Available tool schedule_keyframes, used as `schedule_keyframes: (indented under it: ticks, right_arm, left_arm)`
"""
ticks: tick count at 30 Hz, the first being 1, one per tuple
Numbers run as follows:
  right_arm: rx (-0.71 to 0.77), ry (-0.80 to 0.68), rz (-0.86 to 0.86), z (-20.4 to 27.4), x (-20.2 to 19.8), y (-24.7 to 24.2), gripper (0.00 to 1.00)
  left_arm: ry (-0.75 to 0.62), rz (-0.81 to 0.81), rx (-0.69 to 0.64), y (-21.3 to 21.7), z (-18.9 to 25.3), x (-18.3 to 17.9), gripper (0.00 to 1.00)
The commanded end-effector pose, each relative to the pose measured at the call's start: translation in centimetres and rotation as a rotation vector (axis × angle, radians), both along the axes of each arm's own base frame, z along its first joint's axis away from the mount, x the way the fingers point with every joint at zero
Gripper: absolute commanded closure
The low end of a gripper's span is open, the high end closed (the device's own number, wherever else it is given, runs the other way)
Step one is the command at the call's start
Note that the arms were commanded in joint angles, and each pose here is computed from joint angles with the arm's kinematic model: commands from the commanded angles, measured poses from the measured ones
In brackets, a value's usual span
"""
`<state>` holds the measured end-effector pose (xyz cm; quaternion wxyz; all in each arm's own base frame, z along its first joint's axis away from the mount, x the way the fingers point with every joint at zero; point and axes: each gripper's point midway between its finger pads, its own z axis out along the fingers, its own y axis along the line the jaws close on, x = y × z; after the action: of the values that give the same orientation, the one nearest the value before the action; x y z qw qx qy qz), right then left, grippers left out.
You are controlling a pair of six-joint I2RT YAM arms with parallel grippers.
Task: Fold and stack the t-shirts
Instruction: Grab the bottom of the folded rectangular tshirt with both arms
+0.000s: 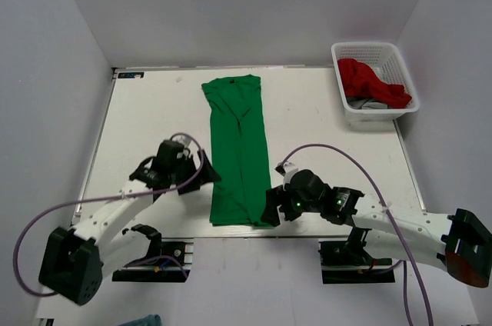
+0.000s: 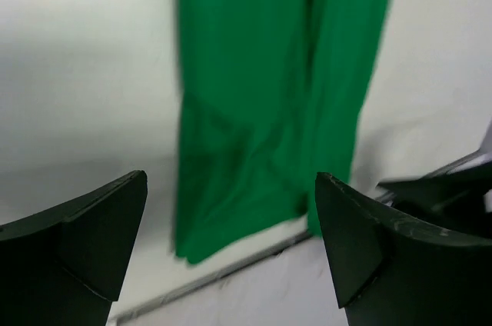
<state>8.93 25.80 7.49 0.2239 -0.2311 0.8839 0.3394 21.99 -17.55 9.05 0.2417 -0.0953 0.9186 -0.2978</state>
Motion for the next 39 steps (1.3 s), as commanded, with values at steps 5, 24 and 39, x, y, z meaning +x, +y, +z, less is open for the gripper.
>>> schedule_keyframes:
  ticks: [5,24,39]
  right_arm:
    - [0.005,0.102,-0.118,-2.5,-0.4,-0.6,0.1]
    - [-0.065,0.207,-0.174,-5.1,-0.7,-0.3,0.39]
    - [-0.099,0.246,-0.165,-5.8,-1.0,0.1,0.66]
  left_arm:
    - [0.186,-0.044,-0.04,1.0,-2.7,-8.7,0.0]
    - [0.327,-0.094,0.091,1.0,-8.7,-11.6,0.39]
    - [0.363,-0.076,0.181,1.2,-9.9,-12.0,0.74]
